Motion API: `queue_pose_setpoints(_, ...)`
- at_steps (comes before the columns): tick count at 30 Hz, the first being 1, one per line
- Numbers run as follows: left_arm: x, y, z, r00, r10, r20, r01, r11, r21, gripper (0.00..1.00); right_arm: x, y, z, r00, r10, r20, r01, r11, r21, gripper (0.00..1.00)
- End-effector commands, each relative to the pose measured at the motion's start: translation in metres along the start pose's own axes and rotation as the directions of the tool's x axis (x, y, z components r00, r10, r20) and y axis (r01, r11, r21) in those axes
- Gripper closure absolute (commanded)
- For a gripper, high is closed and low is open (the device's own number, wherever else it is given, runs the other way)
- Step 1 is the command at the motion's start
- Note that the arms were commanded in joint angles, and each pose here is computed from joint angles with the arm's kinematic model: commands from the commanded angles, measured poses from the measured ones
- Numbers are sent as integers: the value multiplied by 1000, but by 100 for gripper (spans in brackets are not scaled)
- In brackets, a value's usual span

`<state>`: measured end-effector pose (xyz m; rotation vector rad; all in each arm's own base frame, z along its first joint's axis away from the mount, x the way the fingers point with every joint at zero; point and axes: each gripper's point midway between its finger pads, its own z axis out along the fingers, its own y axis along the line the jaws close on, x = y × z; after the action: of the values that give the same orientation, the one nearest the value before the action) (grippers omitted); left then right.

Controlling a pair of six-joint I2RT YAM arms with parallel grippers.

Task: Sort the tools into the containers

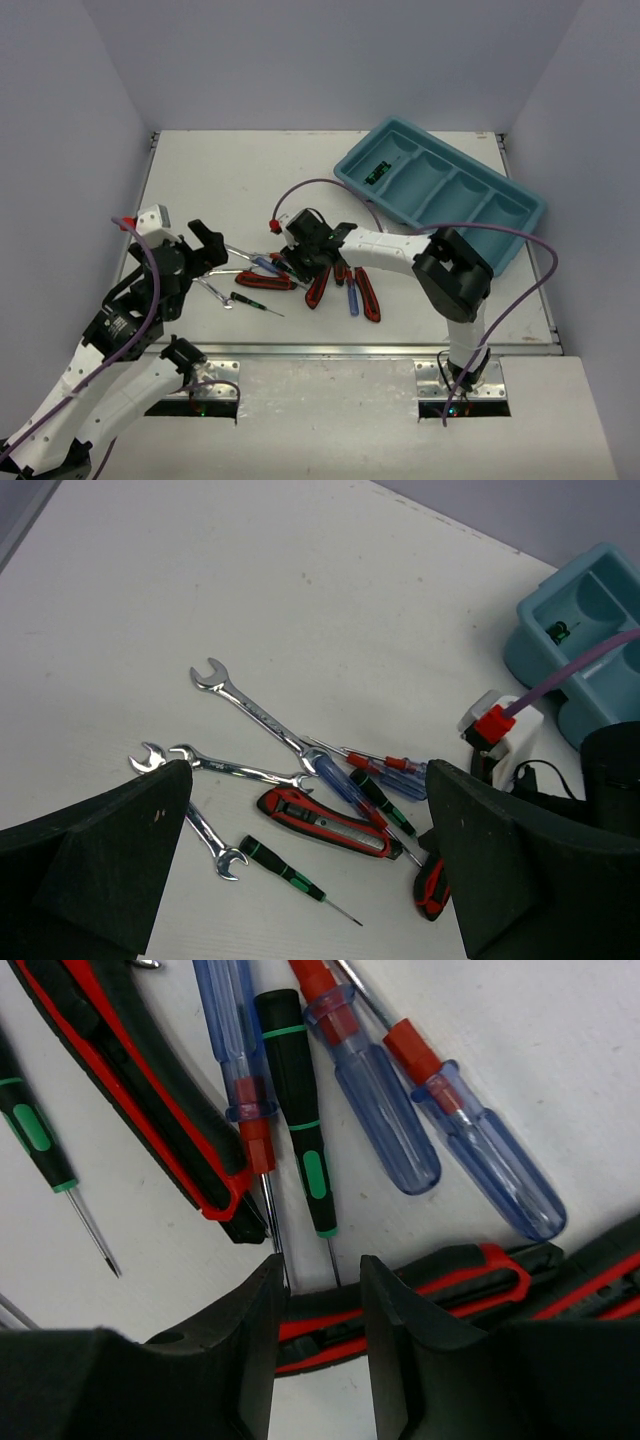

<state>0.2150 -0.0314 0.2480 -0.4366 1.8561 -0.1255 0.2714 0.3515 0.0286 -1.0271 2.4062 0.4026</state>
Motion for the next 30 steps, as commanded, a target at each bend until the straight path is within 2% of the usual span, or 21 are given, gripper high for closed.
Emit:
queue_pose_setpoints(1, -1, -11, 5, 1000, 2, 5, -2, 999, 37, 0, -32, 11, 8, 995, -55, 84, 57, 998, -22, 62)
queue_pose_setpoints(14, 2, -14, 7, 1000, 15, -8, -15, 999, 50, 0, -16, 3, 45, 996, -93, 15, 93, 995, 31, 63)
queue_pose_setpoints(18, 2, -15, 7, 1000, 16, -9, -16, 999, 51, 0, -13, 5, 45, 996, -91, 10, 91, 996, 23, 75)
queue_pose_setpoints(20, 2, -15, 8, 1000, 18, -10, -18, 998, 52, 0, -13, 5, 44, 996, -90, 8, 90, 996, 18, 78)
queue_pose_setpoints(30, 3, -16, 8, 1000, 23, -13, -22, 998, 54, 0, -7, 11, 45, 996, -84, -9, 83, 996, -12, 75)
